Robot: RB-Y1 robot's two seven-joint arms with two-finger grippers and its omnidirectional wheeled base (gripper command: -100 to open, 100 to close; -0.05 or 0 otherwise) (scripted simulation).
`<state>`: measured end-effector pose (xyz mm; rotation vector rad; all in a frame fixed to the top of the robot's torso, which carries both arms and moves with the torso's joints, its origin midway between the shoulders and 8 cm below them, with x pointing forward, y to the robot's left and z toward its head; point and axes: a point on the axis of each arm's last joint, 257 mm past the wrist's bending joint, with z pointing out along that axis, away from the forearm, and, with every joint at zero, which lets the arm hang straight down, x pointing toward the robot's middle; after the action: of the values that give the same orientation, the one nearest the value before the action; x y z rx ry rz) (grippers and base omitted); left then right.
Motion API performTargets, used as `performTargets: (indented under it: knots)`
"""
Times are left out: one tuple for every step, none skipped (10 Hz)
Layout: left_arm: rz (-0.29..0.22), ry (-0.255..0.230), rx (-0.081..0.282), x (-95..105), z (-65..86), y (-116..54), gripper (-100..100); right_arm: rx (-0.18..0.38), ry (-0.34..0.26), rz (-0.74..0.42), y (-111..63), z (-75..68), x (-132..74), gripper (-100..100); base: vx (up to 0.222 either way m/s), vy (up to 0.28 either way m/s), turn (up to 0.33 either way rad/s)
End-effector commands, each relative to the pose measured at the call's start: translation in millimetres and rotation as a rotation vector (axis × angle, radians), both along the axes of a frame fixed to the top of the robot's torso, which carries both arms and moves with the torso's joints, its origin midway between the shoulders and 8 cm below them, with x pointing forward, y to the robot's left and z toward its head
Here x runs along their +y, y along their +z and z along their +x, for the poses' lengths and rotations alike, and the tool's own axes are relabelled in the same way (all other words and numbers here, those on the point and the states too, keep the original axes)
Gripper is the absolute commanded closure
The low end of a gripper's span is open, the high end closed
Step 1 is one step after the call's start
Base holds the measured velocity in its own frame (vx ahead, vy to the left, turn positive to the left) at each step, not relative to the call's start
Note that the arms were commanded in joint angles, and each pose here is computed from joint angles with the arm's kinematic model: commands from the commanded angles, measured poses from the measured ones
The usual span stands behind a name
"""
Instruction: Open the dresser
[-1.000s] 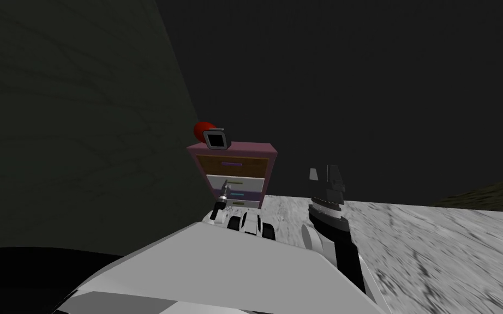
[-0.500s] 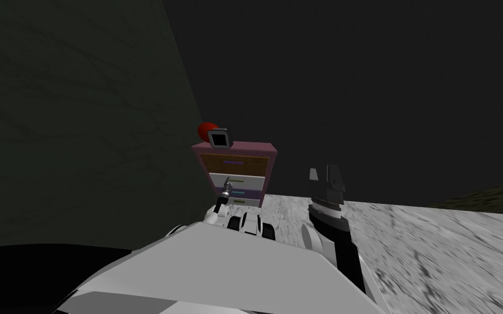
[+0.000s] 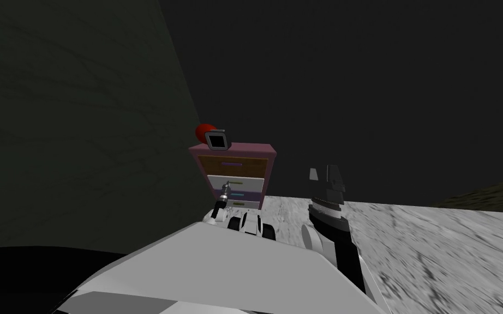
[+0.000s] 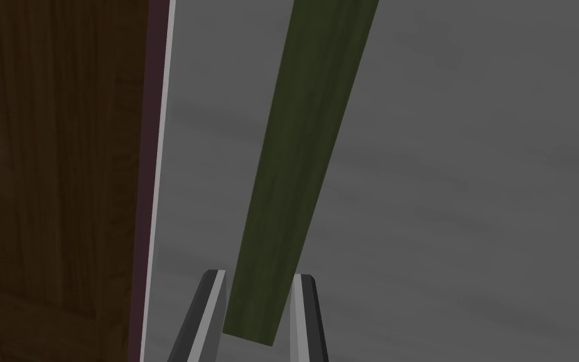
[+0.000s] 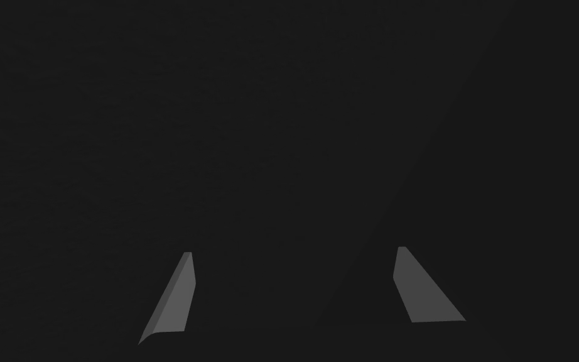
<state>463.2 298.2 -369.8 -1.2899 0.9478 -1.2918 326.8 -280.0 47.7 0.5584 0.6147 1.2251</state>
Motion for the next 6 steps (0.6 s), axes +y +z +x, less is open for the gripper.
performTargets:
  knots:
    - [-0.002, 0.005, 0.021, 1.3, -17.2, -9.7, 100, 0.0, 0.0, 0.0, 0.0, 0.0, 0.0, 0, 0.046, 0.006, -0.03]
    - [-0.001, 0.008, 0.013, 2.5, -18.5, -6.7, 100, 0.0, 0.0, 0.0, 0.0, 0.0, 0.0, 0, 0.023, 0.002, -0.005]
    - [-0.001, 0.007, 0.004, 1.5, -26.5, -4.5, 100, 0.0, 0.0, 0.0, 0.0, 0.0, 0.0, 0, 0.037, 0.002, -0.03]
    - [-0.001, 0.014, 0.013, 4.4, -34.1, -8.8, 100, 0.0, 0.0, 0.0, 0.0, 0.0, 0.0, 0, 0.046, 0.001, -0.035]
    - [-0.001, 0.011, -0.004, 2.3, -39.0, -2.6, 100, 0.0, 0.0, 0.0, 0.0, 0.0, 0.0, 0, 0.065, 0.008, -0.045]
    - [-0.001, 0.02, 0.013, 6.0, -49.8, -10.1, 100, 0.0, 0.0, 0.0, 0.0, 0.0, 0.0, 0, 0.058, 0.008, -0.021]
